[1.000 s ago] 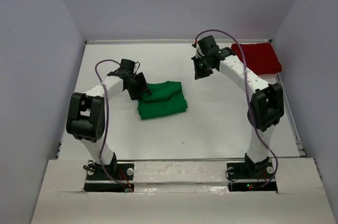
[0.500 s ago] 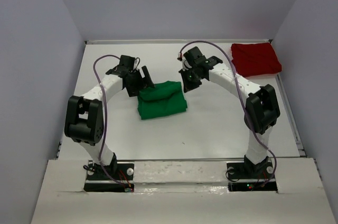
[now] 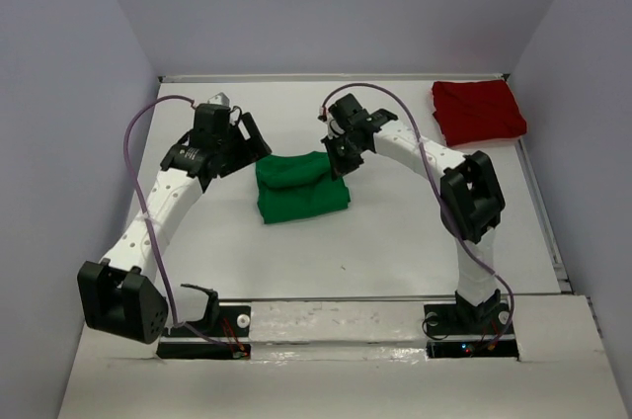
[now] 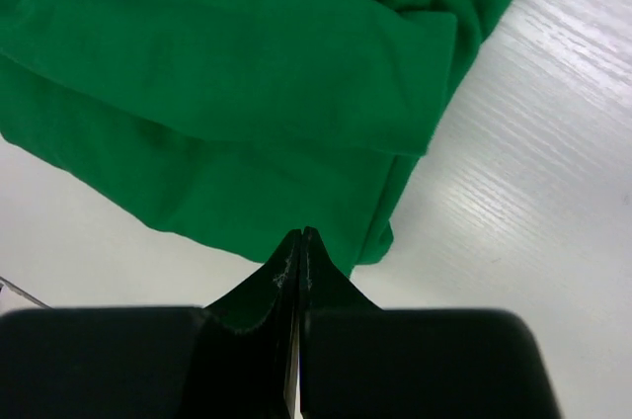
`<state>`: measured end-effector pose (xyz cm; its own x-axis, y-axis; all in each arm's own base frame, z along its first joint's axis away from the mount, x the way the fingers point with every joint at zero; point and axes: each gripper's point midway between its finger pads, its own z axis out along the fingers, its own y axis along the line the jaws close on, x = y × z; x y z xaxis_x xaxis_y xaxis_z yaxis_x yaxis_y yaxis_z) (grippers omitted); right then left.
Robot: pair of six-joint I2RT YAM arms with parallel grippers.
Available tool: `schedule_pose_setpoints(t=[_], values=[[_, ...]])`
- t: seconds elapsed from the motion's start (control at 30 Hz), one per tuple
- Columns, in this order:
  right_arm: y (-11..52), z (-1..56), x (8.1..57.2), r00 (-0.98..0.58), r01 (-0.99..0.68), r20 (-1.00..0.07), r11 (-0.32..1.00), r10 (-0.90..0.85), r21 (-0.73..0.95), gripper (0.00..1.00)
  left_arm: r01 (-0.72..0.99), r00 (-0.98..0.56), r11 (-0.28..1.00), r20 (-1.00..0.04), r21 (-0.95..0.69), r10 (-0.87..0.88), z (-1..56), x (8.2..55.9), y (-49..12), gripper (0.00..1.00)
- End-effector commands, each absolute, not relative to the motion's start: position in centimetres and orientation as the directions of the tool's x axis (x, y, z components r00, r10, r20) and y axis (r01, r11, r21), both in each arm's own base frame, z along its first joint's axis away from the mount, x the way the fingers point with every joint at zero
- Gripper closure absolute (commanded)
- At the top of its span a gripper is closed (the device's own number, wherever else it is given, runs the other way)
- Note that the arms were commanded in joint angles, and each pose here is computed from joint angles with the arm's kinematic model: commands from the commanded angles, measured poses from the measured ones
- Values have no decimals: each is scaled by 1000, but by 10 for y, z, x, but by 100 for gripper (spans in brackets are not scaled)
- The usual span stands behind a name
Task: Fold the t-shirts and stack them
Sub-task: Fold the tshirt
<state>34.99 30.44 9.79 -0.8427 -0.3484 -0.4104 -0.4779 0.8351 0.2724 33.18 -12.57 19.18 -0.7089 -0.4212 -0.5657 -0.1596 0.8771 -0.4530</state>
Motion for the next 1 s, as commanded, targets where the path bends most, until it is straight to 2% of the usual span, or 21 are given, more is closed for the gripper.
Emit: schedule_pose_setpoints(t=[0.0, 0.17, 0.3, 0.43, 0.47, 0.57, 0.77, 0.97], values=[[338, 99, 351, -821, -519, -441, 794, -362, 315, 100, -171, -709, 878, -563, -447, -425, 195, 321, -123, 11], [356, 81, 355, -826, -526, -416, 786, -381, 325, 100, -149, -792, 862, -464, -484, -397, 155, 301, -145, 11], [364, 68, 365, -831, -524, -399, 787, -389, 325, 100, -130, -805, 856, -451, -501, -386, 149, 296, -156, 11], [375, 72, 388, -812, -536, -438, 791, -386, 296, 100, -100, -813, 863, -460, -495, -358, 150, 297, -165, 11], [371, 61, 385, -820, -530, -410, 799, -399, 285, 100, -101, -814, 864, -458, -494, -357, 150, 297, -165, 11], [378, 72, 402, -805, -539, -439, 801, -400, 259, 100, -48, -835, 870, -458, -490, -304, 144, 293, -184, 11], [379, 84, 409, -790, -546, -467, 802, -397, 243, 100, -6, -903, 873, -373, -487, -215, 107, 289, -220, 11], [379, 78, 411, -788, -552, -460, 801, -410, 232, 100, 40, -929, 872, -338, -488, -147, 88, 285, -251, 11]])
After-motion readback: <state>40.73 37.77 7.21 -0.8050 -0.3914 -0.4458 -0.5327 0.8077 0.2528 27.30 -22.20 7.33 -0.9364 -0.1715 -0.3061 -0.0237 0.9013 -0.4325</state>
